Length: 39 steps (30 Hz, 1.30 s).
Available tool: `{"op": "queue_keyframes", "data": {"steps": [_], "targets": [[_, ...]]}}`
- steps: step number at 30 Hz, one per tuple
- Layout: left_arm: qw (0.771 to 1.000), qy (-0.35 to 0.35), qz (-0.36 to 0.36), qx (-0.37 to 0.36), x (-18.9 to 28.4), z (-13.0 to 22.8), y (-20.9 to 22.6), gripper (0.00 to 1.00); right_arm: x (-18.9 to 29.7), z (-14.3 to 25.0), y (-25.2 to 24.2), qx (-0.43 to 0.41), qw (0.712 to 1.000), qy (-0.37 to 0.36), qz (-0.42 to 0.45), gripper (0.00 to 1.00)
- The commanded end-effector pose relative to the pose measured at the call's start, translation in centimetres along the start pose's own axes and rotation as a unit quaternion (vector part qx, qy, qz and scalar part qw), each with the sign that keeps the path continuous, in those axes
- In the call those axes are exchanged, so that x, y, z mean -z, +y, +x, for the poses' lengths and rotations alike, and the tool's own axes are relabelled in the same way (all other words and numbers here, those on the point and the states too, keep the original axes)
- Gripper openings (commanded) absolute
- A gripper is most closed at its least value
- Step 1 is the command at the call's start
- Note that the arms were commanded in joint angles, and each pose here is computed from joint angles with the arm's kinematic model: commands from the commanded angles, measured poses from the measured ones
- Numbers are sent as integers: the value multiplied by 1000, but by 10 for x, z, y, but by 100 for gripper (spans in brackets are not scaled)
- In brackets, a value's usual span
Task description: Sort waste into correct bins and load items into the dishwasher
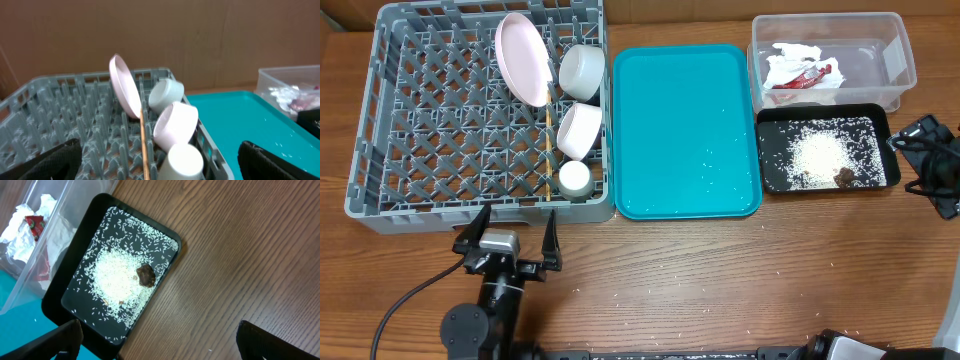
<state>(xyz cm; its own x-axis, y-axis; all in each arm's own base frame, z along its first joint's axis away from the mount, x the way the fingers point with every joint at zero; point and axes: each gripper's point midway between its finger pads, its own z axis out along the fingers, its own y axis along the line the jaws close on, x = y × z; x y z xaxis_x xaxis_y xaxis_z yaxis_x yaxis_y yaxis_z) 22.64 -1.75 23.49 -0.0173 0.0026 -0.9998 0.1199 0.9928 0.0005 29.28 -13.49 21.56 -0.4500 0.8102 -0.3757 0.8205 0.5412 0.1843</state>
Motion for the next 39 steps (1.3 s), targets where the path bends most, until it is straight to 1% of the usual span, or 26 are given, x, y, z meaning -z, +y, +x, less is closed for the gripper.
{"op": "queue_keyframes", "data": {"steps": [1,5,11,16,21,27,33,39], "targets": [[1000,-16,-9,-16,-3,11,4,100,4,-6,0,-5,1000,-11,0,100],[999,-34,-10,-20,-8,14,5,100,4,-6,0,-5,1000,-11,0,100],[997,-63,-31,-24,-12,14,13,100,4,-6,0,-5,1000,-11,0,100],[998,-52,-41,-21,-14,25,17,100,4,-6,0,-5,1000,-11,0,100],[998,-35,-43,-19,-18,46,19,100,4,-6,0,-5,1000,-11,0,100],[998,-31,-52,-18,-18,49,22,100,4,-6,0,-5,1000,-11,0,100],[998,27,-53,-10,-18,77,22,100,4,-6,0,-5,1000,-11,0,100],[998,26,-53,-6,-18,77,22,100,4,-6,0,-5,1000,-11,0,100]]}}
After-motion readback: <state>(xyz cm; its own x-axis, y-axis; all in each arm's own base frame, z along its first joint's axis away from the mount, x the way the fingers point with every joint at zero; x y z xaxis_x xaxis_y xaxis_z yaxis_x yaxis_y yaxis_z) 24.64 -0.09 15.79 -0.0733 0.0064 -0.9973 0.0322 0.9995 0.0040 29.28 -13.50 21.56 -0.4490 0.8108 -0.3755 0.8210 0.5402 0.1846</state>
